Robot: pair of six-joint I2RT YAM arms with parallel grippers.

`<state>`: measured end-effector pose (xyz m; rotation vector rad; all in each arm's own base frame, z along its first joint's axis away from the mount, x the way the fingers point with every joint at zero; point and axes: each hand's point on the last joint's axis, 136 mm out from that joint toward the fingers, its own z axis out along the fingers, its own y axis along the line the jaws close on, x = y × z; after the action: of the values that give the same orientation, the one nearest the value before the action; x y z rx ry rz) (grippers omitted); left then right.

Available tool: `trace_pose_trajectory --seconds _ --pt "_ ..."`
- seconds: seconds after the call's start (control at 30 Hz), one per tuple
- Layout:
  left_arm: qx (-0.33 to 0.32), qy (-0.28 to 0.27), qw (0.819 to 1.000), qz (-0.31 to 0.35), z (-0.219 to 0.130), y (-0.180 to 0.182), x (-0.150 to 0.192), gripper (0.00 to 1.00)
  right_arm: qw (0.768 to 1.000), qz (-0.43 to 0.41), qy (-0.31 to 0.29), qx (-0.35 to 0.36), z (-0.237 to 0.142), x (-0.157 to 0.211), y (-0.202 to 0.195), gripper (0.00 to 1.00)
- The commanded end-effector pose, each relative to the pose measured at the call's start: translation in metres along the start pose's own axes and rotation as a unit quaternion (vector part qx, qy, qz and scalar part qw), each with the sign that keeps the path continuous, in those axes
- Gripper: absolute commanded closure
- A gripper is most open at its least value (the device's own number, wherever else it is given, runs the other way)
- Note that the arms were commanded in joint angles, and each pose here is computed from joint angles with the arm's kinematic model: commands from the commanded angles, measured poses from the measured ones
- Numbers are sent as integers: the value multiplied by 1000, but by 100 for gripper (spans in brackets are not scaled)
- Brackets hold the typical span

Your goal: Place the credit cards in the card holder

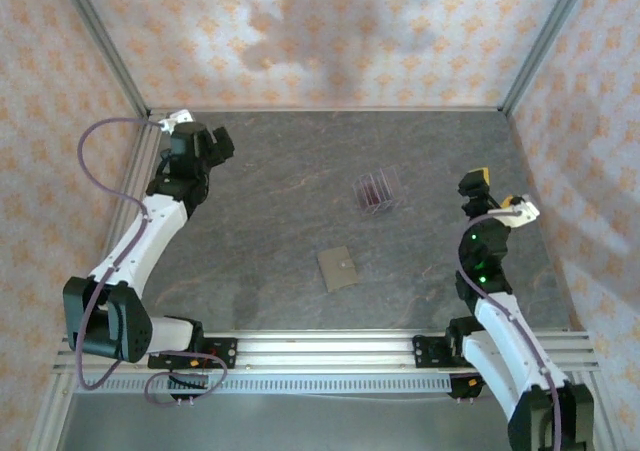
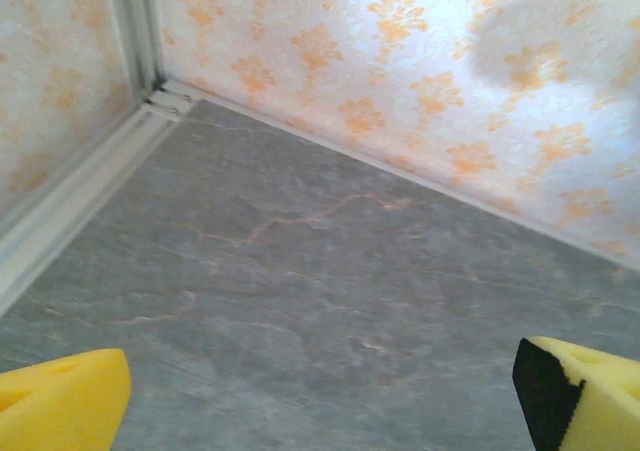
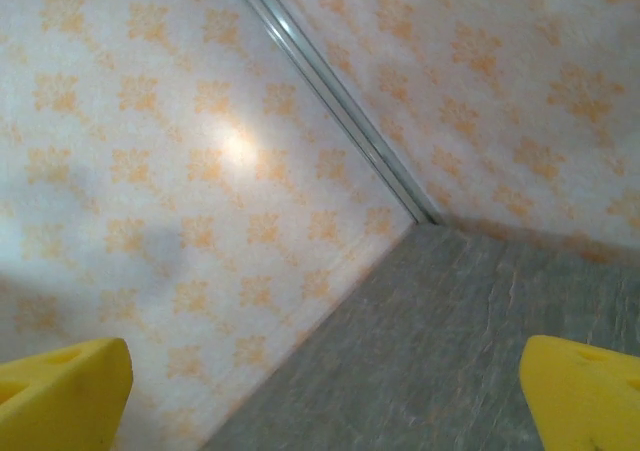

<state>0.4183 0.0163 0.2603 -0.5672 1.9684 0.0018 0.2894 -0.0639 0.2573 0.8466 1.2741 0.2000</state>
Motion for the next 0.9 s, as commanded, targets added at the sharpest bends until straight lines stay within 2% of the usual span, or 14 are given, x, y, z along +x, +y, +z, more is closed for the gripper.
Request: trace_pose_trajectory --seconds 0.0,0.03,0.13,0.27,0.43,0.53,0.7,0.87 --pt "13 152 988 -38 -7 6 72 0 996 64 57 7 -12 21 -13 1" --pt "32 155 986 -44 -10 1 74 0 996 54 69 3 -13 20 -9 1" --pt "76 177 980 -38 -21 -18 89 0 988 -16 155 11 -16 31 5 1" --pt "162 232 959 -16 -37 -59 123 1 957 -117 260 58 -22 54 12 1" --pt "230 294 928 12 -62 -95 171 18 908 -229 349 26 -49 100 38 1" --pt "266 318 910 2 -72 -111 200 27 871 -270 410 -14 -73 141 54 12" --pt "295 376 879 13 -79 -128 250 55 817 -313 477 -81 -116 199 77 30" --pt "314 428 847 21 -80 -142 290 71 768 -323 537 -131 -156 246 91 53"
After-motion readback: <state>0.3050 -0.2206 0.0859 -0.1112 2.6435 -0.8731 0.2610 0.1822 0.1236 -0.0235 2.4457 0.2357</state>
